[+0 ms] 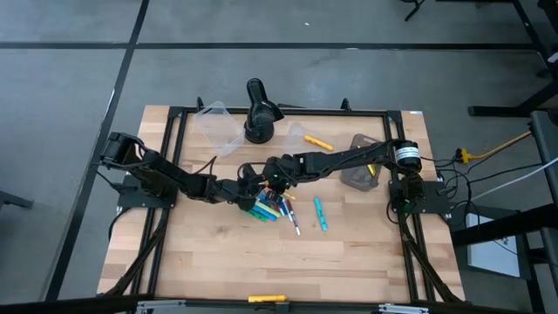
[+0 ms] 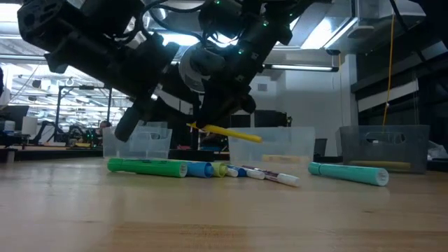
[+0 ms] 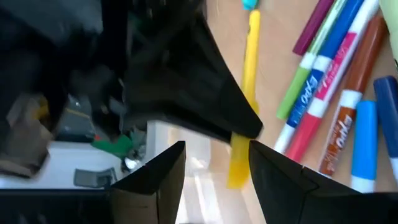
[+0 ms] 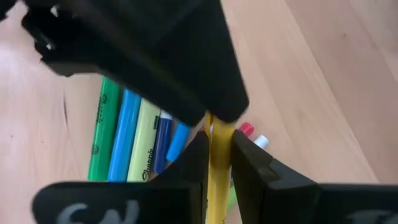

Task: Pick & Place Markers
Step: Put the yellow pen in the gray bin

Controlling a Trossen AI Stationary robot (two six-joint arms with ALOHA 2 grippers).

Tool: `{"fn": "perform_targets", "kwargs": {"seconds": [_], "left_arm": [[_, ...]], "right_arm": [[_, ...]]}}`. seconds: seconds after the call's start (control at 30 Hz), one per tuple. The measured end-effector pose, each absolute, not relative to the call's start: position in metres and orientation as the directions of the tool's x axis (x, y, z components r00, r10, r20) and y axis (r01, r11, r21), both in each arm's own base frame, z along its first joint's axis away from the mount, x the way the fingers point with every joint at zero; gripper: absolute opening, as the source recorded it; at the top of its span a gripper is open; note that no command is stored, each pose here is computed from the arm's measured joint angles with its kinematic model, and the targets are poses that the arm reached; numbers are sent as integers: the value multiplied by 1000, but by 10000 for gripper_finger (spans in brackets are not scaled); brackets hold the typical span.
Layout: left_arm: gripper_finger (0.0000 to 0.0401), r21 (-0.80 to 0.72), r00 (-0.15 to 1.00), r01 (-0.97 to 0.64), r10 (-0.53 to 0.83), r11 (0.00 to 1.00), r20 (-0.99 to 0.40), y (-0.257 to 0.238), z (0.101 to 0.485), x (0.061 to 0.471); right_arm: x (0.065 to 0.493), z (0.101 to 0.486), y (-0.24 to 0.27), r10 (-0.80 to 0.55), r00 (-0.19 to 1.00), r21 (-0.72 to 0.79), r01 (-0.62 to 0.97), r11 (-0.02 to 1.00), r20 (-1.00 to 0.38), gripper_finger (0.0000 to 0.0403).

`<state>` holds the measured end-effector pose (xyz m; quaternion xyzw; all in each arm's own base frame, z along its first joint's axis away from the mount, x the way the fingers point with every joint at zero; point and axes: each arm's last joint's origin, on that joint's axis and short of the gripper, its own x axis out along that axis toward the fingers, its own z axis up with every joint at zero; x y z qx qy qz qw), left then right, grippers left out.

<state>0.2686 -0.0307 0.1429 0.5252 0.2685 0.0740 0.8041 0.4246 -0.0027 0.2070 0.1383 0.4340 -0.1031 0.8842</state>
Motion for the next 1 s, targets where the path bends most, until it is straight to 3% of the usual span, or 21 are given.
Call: {"fn": "perform_targets", "kwargs": {"seconds": [0.37, 0.73, 1.0], "left_arm": [[171, 882, 826, 332, 349, 334, -443, -32, 135, 266], [167, 894, 811, 304, 403, 329, -424, -28, 136, 266], [128, 895, 819, 298, 392, 332, -419, -30, 137, 266]], "right_arm": [[425, 207, -2, -48, 607, 167, 293, 941, -793, 49], [427, 209, -1, -25, 623, 189, 276, 942, -781, 49], [427, 209, -1, -25, 623, 189, 276, 942, -782, 49]]}}
